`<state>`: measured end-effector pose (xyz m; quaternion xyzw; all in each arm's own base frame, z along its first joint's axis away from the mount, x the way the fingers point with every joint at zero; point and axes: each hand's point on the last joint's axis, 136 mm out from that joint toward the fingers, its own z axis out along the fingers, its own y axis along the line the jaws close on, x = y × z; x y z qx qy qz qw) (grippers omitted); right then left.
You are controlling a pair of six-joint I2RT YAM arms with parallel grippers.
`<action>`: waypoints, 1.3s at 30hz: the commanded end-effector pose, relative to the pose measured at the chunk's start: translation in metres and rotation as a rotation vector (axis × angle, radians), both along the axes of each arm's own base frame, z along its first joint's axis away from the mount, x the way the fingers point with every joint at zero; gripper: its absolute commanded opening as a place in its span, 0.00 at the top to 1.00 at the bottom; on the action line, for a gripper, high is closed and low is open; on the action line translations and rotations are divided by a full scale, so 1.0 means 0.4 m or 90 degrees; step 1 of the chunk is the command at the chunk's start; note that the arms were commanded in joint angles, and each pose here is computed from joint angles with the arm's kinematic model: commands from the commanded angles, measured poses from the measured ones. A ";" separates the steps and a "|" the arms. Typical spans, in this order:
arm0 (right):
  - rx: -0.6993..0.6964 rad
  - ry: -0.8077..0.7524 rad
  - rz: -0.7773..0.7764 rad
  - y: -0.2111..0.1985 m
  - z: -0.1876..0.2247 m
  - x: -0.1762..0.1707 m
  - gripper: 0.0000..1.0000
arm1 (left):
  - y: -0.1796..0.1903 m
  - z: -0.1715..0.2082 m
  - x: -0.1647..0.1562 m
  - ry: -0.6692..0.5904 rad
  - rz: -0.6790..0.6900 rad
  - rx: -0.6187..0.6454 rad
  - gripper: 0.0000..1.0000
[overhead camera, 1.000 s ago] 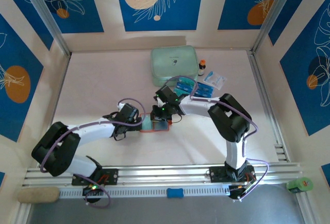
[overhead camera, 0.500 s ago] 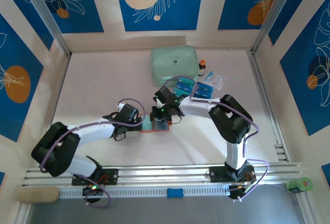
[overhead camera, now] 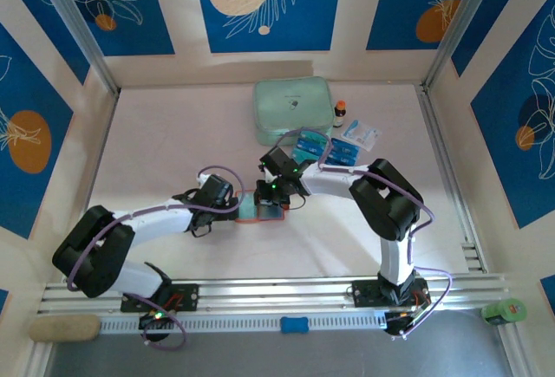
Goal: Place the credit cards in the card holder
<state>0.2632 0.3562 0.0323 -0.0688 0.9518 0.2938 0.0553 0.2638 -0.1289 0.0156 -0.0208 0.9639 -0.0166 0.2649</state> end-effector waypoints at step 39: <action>0.020 0.023 0.016 0.014 0.000 -0.025 1.00 | 0.007 0.095 0.011 -0.036 0.019 -0.041 0.00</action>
